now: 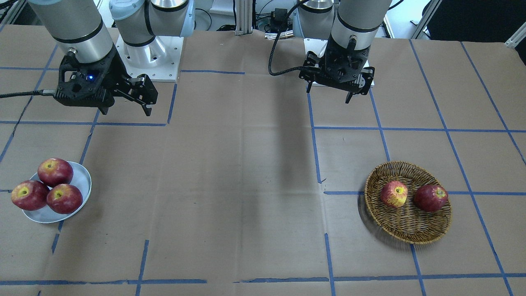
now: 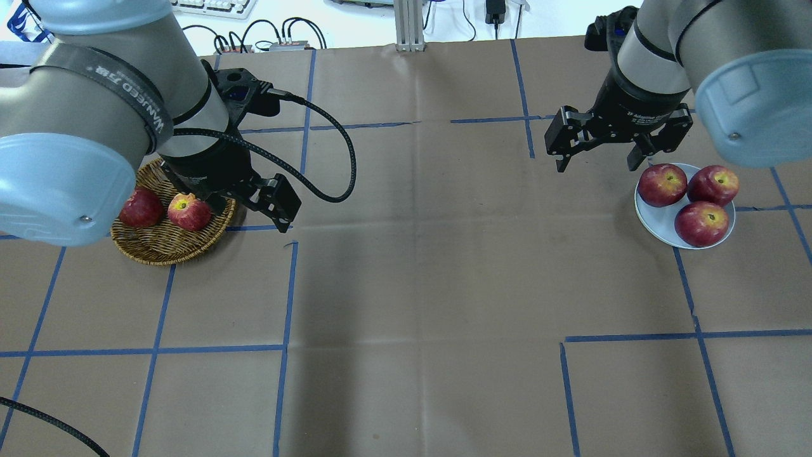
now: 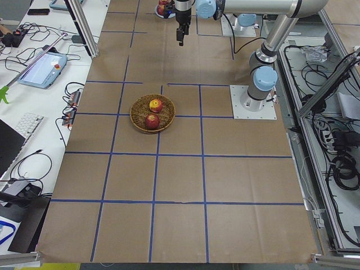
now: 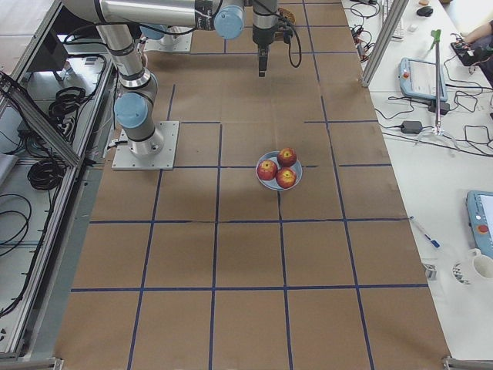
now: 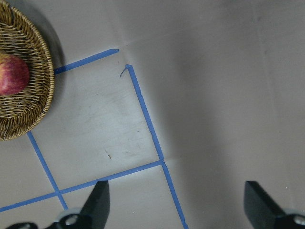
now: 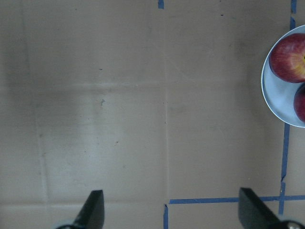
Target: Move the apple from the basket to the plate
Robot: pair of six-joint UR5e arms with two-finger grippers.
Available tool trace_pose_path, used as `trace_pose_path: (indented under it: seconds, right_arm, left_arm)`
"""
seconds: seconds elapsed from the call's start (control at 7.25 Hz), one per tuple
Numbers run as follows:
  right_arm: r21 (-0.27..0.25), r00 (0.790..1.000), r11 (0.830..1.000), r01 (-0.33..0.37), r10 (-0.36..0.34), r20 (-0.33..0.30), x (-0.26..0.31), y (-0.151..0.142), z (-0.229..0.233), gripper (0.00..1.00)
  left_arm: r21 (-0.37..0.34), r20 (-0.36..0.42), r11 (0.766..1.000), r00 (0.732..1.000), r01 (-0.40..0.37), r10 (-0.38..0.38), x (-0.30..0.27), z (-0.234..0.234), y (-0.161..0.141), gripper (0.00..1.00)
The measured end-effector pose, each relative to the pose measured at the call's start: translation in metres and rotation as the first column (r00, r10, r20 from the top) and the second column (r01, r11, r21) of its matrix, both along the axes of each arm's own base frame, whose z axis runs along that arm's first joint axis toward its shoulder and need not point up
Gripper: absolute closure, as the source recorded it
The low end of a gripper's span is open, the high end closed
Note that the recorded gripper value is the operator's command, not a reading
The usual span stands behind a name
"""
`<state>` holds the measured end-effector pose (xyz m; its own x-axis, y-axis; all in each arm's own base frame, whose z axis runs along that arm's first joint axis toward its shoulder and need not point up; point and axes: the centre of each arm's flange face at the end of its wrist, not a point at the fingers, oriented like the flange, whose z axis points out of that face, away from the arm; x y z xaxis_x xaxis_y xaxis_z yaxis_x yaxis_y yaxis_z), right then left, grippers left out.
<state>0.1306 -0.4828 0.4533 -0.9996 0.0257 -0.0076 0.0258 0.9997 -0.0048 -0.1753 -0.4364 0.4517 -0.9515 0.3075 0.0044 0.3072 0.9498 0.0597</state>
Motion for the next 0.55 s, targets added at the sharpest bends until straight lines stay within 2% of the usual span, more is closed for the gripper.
trace_pose_path:
  seconds: [0.55]
  right_arm:
    - [0.0,1.0,1.0,-0.001,0.001,0.0,0.0004,0.0001,0.0,0.0]
  left_arm:
    - [0.003,0.004,1.0,1.0,-0.002,0.002,0.0022,-0.0031,-0.0037,0.01]
